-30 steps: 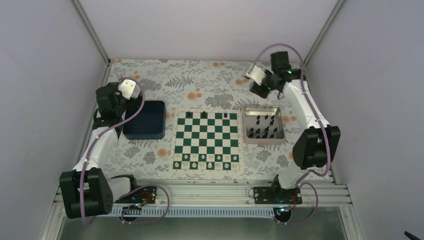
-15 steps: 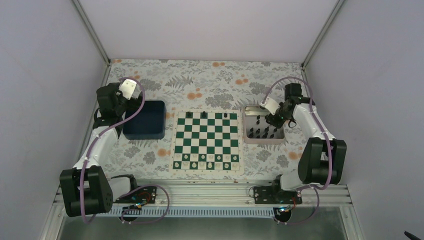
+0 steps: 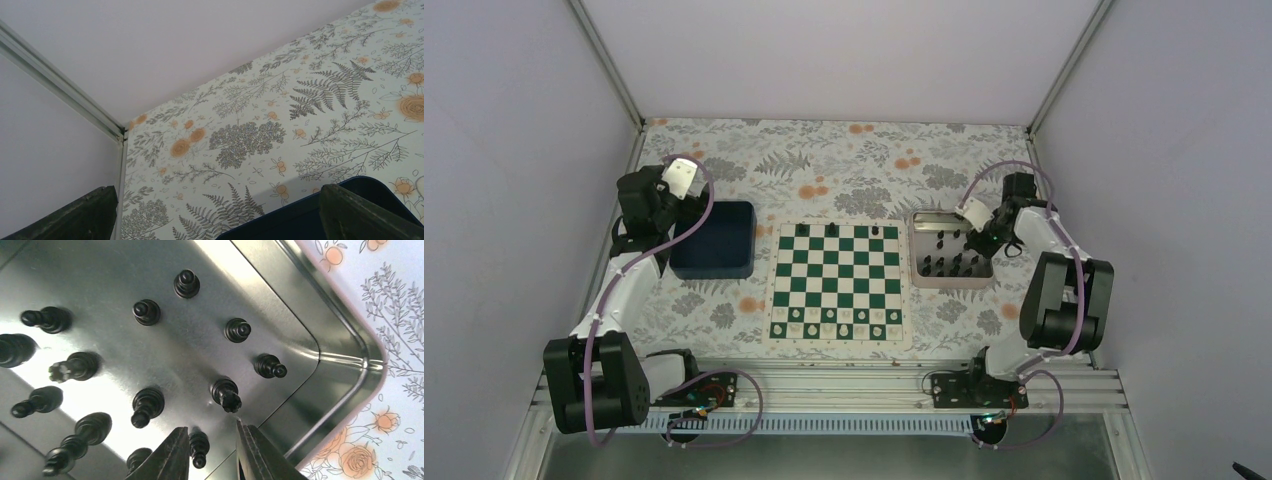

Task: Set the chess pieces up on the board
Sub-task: Pick up the chess piece from the storage box.

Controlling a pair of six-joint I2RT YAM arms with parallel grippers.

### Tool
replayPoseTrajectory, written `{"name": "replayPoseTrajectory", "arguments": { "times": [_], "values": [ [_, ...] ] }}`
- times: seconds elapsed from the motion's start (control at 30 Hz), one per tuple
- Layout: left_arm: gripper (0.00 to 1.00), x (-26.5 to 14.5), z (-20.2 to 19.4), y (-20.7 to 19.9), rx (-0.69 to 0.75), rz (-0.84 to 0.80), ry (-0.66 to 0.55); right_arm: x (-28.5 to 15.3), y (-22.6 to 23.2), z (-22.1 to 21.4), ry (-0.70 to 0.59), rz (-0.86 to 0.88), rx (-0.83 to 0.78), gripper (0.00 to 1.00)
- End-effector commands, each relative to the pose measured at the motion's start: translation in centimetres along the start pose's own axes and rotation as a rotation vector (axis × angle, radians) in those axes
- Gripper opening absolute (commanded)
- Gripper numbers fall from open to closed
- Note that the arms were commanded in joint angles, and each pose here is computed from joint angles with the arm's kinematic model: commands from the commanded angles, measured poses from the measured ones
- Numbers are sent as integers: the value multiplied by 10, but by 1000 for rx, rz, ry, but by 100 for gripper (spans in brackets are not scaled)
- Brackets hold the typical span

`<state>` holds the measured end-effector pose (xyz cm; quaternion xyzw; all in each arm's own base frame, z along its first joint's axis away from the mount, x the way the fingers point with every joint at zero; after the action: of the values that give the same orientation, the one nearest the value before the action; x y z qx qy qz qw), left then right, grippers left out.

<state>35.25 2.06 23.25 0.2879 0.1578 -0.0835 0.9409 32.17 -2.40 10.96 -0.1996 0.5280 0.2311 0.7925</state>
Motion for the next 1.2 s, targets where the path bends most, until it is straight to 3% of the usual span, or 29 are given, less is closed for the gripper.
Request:
{"name": "replayPoseTrajectory", "arguments": {
  "times": [0.0,1.17],
  "values": [
    [100,1,5,4,-12,1,-17,5,-16,4,-2,-36,14,26],
    [100,4,0,1,-5,-1,-5,40,-23,2,57,52,44,28]
  ]
}}
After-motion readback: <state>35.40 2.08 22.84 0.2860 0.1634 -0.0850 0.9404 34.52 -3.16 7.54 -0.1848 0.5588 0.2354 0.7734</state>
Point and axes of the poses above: each gripper's point midway between its finger pads, its own x axis out along the fingers, its own y axis along the line the jaws close on, z = x × y, the point moved 4 cm from there along -x, back along the fingers, and after that the axes turned 11 degrees about x, right-handed, at the moved point
